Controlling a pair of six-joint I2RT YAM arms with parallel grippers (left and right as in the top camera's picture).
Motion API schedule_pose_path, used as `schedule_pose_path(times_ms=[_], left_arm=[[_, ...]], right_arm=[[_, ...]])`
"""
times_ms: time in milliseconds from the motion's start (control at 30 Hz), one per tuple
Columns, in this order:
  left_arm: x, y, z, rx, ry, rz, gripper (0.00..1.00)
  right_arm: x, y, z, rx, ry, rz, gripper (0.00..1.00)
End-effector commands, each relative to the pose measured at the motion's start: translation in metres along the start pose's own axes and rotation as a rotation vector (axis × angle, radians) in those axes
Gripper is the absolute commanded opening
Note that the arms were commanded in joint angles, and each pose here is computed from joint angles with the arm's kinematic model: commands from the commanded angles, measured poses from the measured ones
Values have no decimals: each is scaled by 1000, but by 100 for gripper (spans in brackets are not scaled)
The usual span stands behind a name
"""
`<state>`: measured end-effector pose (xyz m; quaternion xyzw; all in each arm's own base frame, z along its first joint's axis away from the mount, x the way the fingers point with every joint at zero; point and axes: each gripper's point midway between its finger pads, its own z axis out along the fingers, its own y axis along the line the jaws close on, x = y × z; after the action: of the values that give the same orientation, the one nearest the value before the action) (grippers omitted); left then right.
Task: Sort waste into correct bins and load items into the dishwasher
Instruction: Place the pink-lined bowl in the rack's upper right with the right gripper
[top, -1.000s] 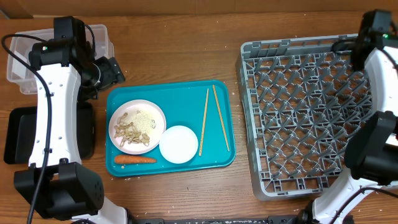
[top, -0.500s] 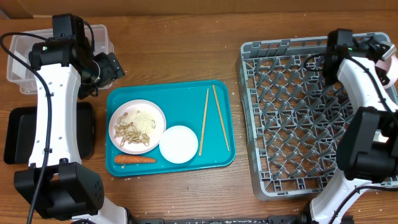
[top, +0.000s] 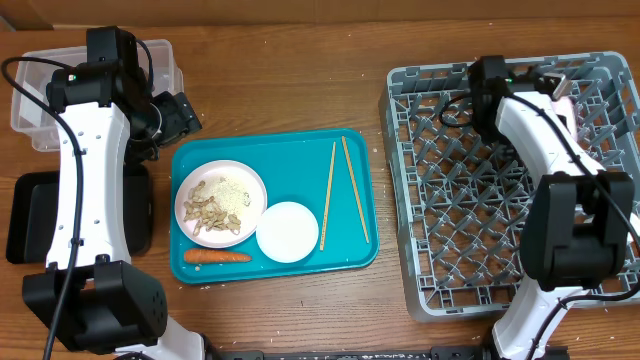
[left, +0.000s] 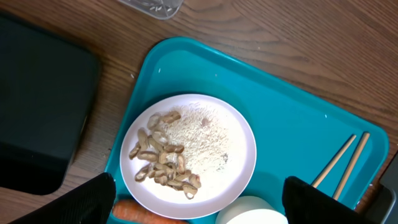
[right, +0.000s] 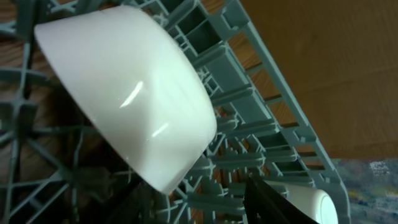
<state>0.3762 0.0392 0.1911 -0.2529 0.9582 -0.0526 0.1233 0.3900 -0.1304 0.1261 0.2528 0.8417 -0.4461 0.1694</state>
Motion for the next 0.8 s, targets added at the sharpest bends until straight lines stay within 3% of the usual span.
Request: schedule_pose_path(times_ms=[0,167,267,300,333,433,533,767], left_arm=[[4,-2,-3,5,1,43,88],[7,-1,-3,0,15,58,89],[8,0,-3,-2,20,57,90],[9,0,-3,-3,22,57,91],[9,0,-3,-3,24,58,91],[12,0,-3,-4,35,56,92],[14,1,-3,-7,42,56,92],[13,1,-3,-8,39,55,93]], right_arm=[[6,7,-13,-113,44,27,52],[-12,-3,-67,-429,55,89,53],[-18,-1,-112,-696,27,13,59],[-12,6,-157,-961,11,-82,60],[-5,10,-182,-1106,14,-128,60],[19,14,-236,-1375,54,-227,62],[54,30,-277,-1491,104,-356,67],[121,72,-336,-1543,115,-638,70]])
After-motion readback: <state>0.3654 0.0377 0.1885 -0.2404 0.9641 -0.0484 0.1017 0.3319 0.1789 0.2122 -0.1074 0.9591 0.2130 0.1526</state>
